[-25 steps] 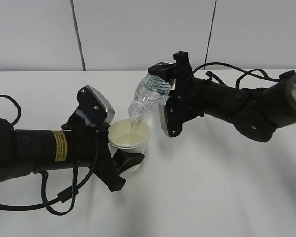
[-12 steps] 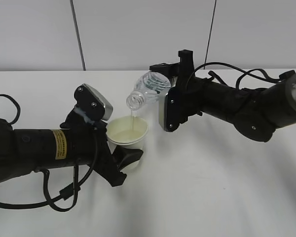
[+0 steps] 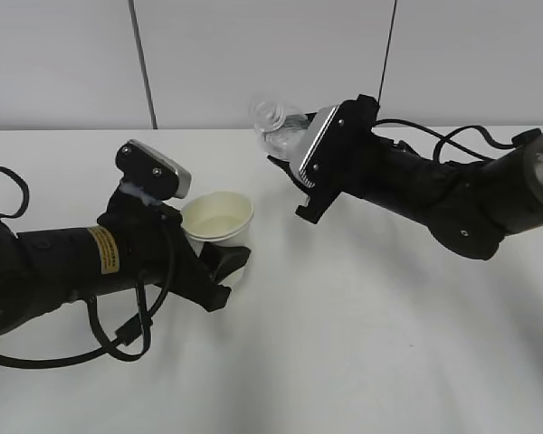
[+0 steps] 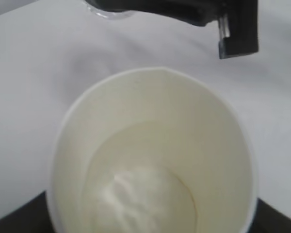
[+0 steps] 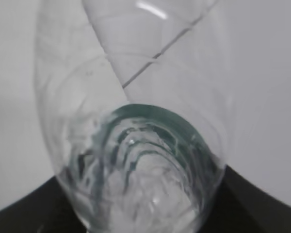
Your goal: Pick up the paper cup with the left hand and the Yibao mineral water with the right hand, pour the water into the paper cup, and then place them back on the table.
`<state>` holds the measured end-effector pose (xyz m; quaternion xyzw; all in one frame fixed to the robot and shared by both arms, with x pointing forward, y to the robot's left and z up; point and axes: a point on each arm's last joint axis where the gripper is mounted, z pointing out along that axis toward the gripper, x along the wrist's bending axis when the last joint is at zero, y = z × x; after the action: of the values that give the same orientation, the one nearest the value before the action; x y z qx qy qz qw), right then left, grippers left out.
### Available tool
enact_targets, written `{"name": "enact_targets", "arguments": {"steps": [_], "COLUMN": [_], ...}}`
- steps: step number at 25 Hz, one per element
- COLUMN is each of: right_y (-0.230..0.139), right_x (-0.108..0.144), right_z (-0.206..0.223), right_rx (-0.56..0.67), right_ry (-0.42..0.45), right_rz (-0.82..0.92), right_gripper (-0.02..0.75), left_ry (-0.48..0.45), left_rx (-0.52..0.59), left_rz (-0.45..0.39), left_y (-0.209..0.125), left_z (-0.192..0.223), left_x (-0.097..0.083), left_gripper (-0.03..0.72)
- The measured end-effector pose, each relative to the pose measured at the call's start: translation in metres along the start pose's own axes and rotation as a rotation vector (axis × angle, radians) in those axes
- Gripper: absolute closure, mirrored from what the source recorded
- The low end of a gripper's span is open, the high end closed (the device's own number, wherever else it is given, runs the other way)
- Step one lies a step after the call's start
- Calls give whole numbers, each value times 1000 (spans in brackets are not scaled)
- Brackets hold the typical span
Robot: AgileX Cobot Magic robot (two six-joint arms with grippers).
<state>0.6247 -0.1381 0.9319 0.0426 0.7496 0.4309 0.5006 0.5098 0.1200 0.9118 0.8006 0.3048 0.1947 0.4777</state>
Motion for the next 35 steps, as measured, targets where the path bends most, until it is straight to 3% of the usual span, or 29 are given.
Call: {"name": "enact_targets", "arguments": {"steps": [8,16,22,30,35], "right_y": [-2,-2,-3,-3,-10], "right_x": [-5,-5,-4,-4,0], "right_z": [0,-1,-2,-2,-5], "right_rx": [4,-9,-7,-3,103], "right_ry": [-61,-69,-68,-76,-57], "right_rz": [448,653,701,736,752], "right_gripper": [305,305,305,305,305], "left_ry": [118,229,291,280,277], "left_rx": [-35,-80,-115,-84,-99], "left_rz": [-73,-134,-139,-141,-149], "left_y": [-2,-6,1,-17,-26], "left_z": [-8,-22,-27,-9,-1], "left_x": [34,71,93,99,100], "left_gripper": [255,255,255,255,255]}}
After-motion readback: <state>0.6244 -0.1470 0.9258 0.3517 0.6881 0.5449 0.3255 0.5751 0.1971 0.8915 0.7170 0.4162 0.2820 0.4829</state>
